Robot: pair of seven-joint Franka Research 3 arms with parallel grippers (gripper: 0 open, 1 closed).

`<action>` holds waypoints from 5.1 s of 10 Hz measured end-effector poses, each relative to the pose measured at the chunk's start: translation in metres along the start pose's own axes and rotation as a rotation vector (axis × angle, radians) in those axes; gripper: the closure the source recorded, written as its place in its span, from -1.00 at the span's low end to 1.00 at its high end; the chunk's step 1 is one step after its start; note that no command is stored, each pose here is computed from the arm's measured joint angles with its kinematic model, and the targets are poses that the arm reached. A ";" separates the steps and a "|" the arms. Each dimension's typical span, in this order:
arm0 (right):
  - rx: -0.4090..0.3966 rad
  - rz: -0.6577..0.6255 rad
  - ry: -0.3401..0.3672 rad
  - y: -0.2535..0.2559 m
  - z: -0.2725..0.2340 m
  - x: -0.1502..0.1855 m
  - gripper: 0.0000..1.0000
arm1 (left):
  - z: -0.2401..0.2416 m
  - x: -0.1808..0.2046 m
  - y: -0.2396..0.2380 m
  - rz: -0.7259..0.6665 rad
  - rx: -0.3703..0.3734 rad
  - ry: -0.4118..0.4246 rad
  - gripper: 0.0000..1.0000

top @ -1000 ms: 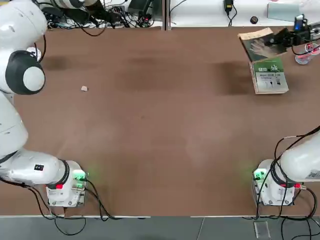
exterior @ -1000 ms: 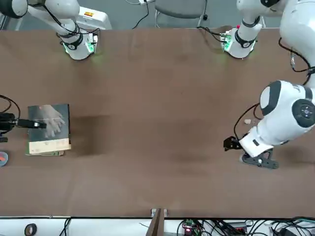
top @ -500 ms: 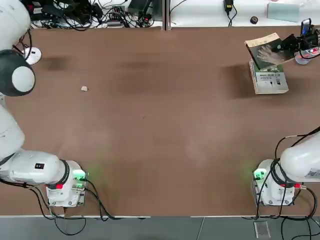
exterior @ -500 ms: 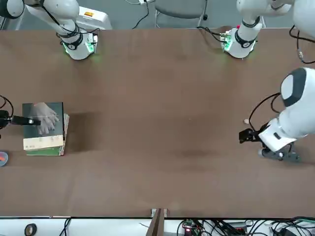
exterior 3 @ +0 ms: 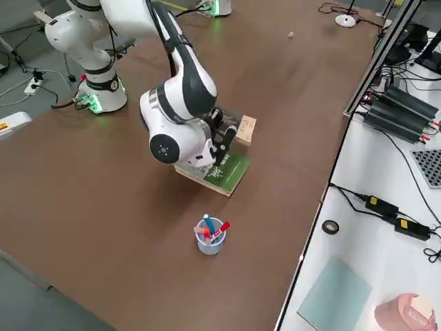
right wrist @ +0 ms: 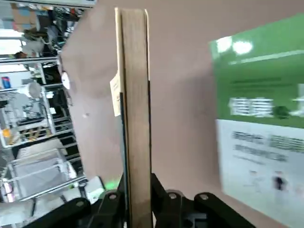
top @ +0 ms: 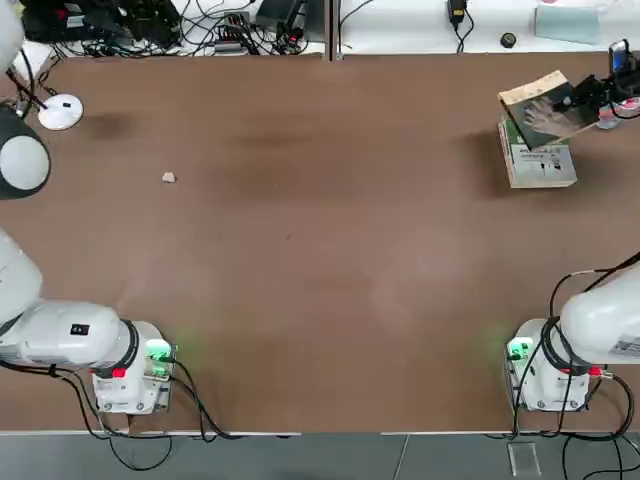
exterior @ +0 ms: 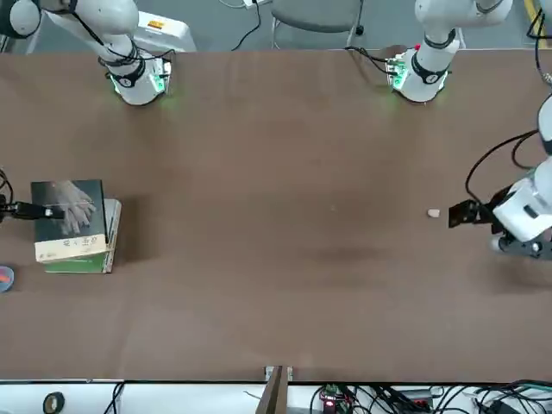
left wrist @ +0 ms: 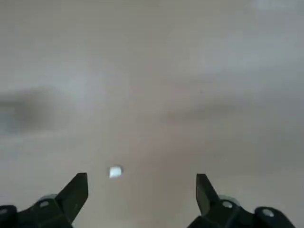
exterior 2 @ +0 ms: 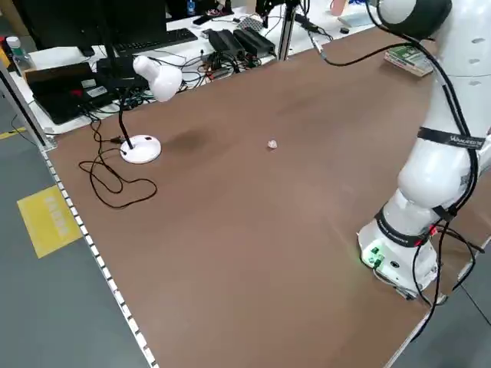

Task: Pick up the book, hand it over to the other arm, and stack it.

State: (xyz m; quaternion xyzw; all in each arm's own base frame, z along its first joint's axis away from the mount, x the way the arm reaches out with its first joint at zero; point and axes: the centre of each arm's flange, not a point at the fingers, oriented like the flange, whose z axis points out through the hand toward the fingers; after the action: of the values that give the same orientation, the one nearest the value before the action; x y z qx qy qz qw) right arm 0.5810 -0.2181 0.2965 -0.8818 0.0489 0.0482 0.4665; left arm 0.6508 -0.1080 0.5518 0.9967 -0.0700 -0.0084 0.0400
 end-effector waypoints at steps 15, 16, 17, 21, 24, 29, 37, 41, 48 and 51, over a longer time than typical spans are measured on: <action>-0.048 0.168 0.134 0.083 -0.016 0.000 0.62 | -0.066 -0.140 -0.032 -0.087 0.056 -0.017 -1.00; -0.049 0.165 0.127 0.082 -0.012 0.002 0.62 | -0.066 -0.148 -0.033 -0.091 0.059 -0.028 -1.00; -0.051 0.162 0.118 0.080 -0.008 0.003 0.62 | -0.065 -0.155 -0.034 -0.096 0.061 -0.038 -1.00; -0.058 0.143 0.092 0.081 0.003 0.006 0.62 | -0.064 -0.173 -0.035 -0.105 0.066 -0.055 -1.00; -0.077 0.125 0.072 0.084 0.005 0.004 0.62 | -0.059 -0.175 -0.039 -0.107 0.066 -0.065 -1.00; -0.095 0.097 0.051 0.085 0.006 0.002 0.62 | -0.057 -0.176 -0.054 -0.080 0.062 -0.072 -1.00; -0.128 0.082 0.026 0.081 0.015 0.006 0.62 | -0.057 -0.176 -0.055 -0.030 0.060 -0.075 -1.00; -0.134 0.086 0.029 0.086 0.016 0.006 0.62 | -0.056 -0.176 -0.054 -0.027 0.060 -0.075 -1.00; -0.161 0.088 0.058 0.093 0.011 0.007 0.60 | -0.056 -0.176 -0.050 -0.010 0.062 -0.075 -1.00; -0.169 0.082 0.059 0.098 0.013 0.007 0.48 | -0.056 -0.176 -0.050 0.008 0.061 -0.076 -1.00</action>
State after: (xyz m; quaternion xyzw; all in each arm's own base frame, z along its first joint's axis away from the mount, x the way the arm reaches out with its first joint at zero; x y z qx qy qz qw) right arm 0.5749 -0.2625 0.2078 -0.9163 0.0943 0.0454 0.3867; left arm 0.4851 -0.0298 0.6056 0.9962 -0.0754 -0.0439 0.0069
